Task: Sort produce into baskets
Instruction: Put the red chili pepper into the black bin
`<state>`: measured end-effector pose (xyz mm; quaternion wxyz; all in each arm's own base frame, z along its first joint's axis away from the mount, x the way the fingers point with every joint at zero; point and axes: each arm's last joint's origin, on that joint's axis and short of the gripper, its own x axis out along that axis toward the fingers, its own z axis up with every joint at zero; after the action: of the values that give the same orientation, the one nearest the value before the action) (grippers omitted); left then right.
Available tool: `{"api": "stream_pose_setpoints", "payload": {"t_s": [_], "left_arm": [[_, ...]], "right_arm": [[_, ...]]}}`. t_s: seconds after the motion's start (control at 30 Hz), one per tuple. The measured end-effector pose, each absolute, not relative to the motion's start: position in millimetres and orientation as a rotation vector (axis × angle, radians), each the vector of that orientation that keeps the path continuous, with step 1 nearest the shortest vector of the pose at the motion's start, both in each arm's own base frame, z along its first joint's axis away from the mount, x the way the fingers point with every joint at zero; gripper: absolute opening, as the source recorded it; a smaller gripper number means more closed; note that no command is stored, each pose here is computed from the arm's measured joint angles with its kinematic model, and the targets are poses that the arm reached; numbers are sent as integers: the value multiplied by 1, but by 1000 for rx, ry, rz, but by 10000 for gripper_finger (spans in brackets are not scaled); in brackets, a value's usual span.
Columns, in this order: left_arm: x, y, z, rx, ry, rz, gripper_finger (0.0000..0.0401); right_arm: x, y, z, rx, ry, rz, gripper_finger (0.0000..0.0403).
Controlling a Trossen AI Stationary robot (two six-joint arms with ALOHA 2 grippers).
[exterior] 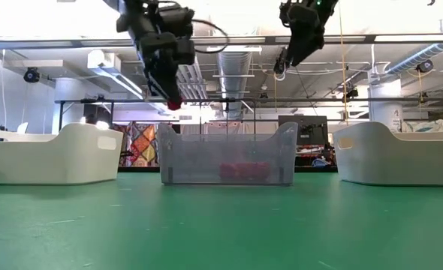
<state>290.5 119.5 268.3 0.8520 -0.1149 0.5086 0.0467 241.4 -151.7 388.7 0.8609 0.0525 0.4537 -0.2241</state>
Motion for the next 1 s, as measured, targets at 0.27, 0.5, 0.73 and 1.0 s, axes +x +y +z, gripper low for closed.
{"api": "stream_pose_setpoints", "payload": {"t_s": [0.27,0.5,0.73,1.0], "left_arm": [[328,71,238,-206,1133,74,56],[353,47,220,-231,1138,133,57],[366,44,197,-225,1175,133,57],[376,45,173,-166,1202,94,91]], "right_arm": [[238,-150,386,50,1016,-418,292],[235,-148,384,4,1062,-376,292],[234,-133,387,143,1023,-263,292],[240,-94,399,333,947,-309,287]]}}
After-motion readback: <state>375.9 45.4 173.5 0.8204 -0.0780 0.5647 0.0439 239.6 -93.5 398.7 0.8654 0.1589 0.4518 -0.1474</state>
